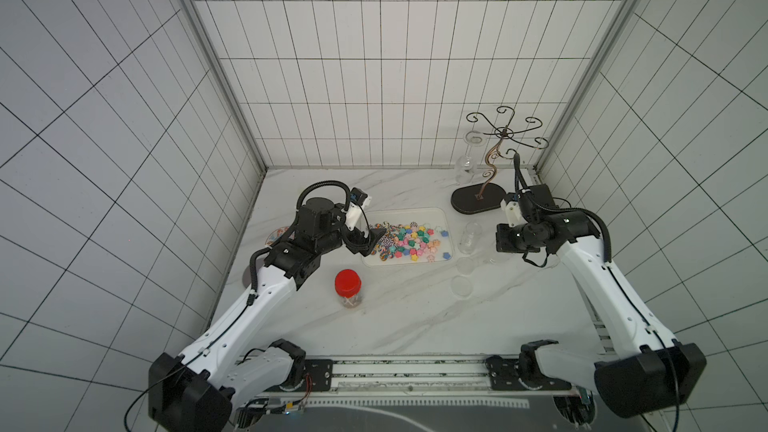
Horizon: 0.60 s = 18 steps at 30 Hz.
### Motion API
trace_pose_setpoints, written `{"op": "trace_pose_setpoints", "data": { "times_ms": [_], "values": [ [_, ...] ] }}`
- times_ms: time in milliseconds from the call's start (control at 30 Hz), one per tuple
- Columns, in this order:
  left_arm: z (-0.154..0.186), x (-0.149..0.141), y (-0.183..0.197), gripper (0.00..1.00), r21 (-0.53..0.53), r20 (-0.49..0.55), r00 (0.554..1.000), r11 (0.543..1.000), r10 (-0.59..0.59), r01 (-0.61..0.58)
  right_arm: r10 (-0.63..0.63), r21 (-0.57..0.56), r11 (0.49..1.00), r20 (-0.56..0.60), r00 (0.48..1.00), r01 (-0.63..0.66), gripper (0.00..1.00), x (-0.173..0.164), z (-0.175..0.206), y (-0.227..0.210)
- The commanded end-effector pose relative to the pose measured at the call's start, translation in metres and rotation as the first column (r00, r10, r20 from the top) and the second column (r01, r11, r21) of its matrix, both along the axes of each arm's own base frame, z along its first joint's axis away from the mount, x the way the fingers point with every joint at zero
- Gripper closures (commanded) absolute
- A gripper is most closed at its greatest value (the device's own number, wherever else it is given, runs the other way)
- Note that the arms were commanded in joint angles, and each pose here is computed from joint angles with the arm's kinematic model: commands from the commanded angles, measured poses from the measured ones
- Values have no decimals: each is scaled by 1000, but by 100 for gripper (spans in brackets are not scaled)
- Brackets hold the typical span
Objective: Pour the candies out of the jar
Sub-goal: Place the jar at the center of the board.
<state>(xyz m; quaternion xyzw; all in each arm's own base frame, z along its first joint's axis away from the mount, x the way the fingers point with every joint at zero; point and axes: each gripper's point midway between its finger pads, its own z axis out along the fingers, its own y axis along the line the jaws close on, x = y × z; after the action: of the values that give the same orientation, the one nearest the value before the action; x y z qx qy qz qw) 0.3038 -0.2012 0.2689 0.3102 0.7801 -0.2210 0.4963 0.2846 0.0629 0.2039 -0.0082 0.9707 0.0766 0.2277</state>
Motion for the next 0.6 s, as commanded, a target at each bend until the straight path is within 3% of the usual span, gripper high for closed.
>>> {"op": "trace_pose_setpoints", "data": {
  "times_ms": [0,267,567],
  "values": [
    [7,-1,1,3,-18,26,1000,1000,-5,5,11,38,999,23,1000,-11,100,17,2,5],
    [7,-2,3,3,-6,32,999,1000,1,0,62,103,993,14,998,-63,100,23,1,22],
    [4,1,4,3,-1,24,1000,1000,10,-10,216,115,971,-54,975,-209,100,-13,-10,83]
  ]
}}
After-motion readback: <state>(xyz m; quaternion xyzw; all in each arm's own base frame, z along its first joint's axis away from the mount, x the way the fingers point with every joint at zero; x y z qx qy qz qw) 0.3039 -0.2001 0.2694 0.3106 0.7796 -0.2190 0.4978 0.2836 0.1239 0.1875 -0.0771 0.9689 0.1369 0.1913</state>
